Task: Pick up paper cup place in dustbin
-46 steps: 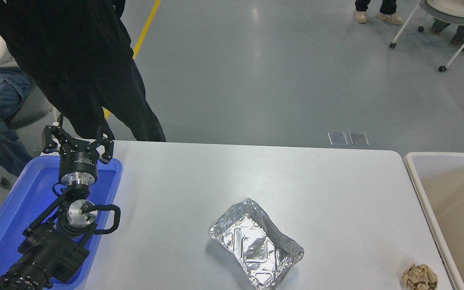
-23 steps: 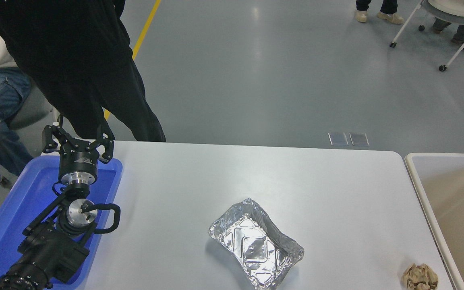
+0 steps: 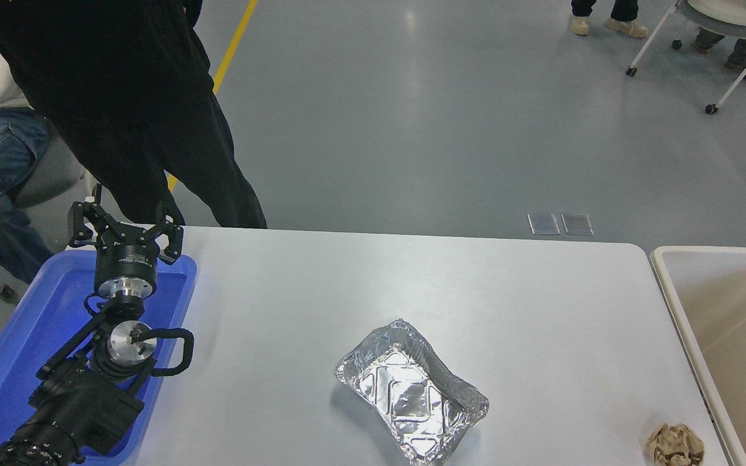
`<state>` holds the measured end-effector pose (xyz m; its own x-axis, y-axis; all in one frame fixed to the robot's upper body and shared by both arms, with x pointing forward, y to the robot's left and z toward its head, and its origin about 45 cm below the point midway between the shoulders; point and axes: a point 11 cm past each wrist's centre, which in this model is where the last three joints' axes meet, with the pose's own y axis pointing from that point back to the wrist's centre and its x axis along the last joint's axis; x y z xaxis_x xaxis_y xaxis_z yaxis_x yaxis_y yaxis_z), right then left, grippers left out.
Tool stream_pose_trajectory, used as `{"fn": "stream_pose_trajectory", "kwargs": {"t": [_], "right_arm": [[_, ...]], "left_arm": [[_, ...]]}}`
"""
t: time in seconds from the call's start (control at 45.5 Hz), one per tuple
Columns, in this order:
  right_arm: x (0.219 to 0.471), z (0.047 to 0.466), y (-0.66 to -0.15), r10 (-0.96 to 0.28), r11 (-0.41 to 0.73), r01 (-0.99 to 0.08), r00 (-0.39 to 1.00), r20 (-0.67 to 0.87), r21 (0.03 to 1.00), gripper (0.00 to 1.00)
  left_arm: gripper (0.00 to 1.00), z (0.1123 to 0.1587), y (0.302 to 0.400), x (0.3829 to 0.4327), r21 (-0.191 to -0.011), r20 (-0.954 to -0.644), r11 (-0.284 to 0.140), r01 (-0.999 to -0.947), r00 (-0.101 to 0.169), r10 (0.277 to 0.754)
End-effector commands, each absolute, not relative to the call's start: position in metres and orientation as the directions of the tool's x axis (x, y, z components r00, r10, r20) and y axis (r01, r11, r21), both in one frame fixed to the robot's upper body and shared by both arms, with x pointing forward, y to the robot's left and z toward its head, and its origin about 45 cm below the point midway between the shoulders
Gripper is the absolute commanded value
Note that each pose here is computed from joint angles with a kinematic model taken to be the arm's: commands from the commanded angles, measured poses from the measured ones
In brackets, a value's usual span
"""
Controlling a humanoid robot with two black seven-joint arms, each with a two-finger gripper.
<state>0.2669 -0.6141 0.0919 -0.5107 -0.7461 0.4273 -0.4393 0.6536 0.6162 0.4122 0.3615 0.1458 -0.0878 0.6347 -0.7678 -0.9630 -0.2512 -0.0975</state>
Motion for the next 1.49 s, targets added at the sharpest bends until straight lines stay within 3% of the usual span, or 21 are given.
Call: {"fn": "stream_pose_trajectory", "kwargs": {"t": [0.0,0.11,0.132,0.154,0.22,0.242,0.264,0.747,1.231,1.473], "right_arm": [[0.256,0.065,-0.595,-0.767,0.627,-0.434,-0.49,0.415,0.647,0.0],[0.254,0.055,-0.586,-0.776,0.615,-0.433,-0.48,0.409,0.659,0.0],[0.254,0.053,-0.584,-0.779,0.611,-0.434,-0.477,0.407,0.662,0.06],[0.255,0.052,-0.582,-0.781,0.609,-0.434,-0.475,0.405,0.664,0.19],[0.255,0.052,-0.582,-0.779,0.612,-0.435,-0.478,0.406,0.661,0.75],[0.255,0.051,-0.581,-0.781,0.608,-0.437,-0.476,0.403,0.663,0.9],[0.256,0.051,-0.58,-0.785,0.603,-0.439,-0.473,0.399,0.666,1.0],[0.264,0.061,-0.585,-0.785,0.605,-0.45,-0.476,0.397,0.656,1.0],[0.352,0.149,-0.586,-0.815,0.579,-0.615,-0.446,0.369,0.535,1.0],[0.385,0.2,-0.564,-0.88,0.45,-0.73,-0.264,0.395,0.514,1.0]], "left_arm": [[0.99,0.1457,0.3616,0.4122,-0.097,-0.767,-0.252,-0.9629,-0.089,0.635],[0.99,0.1457,0.3616,0.4122,-0.097,-0.767,-0.252,-0.9629,-0.089,0.635],[0.99,0.1457,0.3616,0.4122,-0.097,-0.767,-0.252,-0.9629,-0.089,0.635],[0.99,0.1457,0.3616,0.4122,-0.097,-0.767,-0.252,-0.9629,-0.089,0.635],[0.99,0.1457,0.3616,0.4122,-0.097,-0.767,-0.252,-0.9629,-0.089,0.635],[0.99,0.1457,0.3616,0.4122,-0.097,-0.767,-0.252,-0.9629,-0.089,0.635],[0.99,0.1457,0.3616,0.4122,-0.097,-0.767,-0.252,-0.9629,-0.089,0.635],[0.99,0.1457,0.3616,0.4122,-0.097,-0.767,-0.252,-0.9629,-0.089,0.635],[0.99,0.1457,0.3616,0.4122,-0.097,-0.767,-0.252,-0.9629,-0.089,0.635],[0.99,0.1457,0.3616,0.4122,-0.097,-0.767,-0.252,-0.9629,-0.089,0.635]]}}
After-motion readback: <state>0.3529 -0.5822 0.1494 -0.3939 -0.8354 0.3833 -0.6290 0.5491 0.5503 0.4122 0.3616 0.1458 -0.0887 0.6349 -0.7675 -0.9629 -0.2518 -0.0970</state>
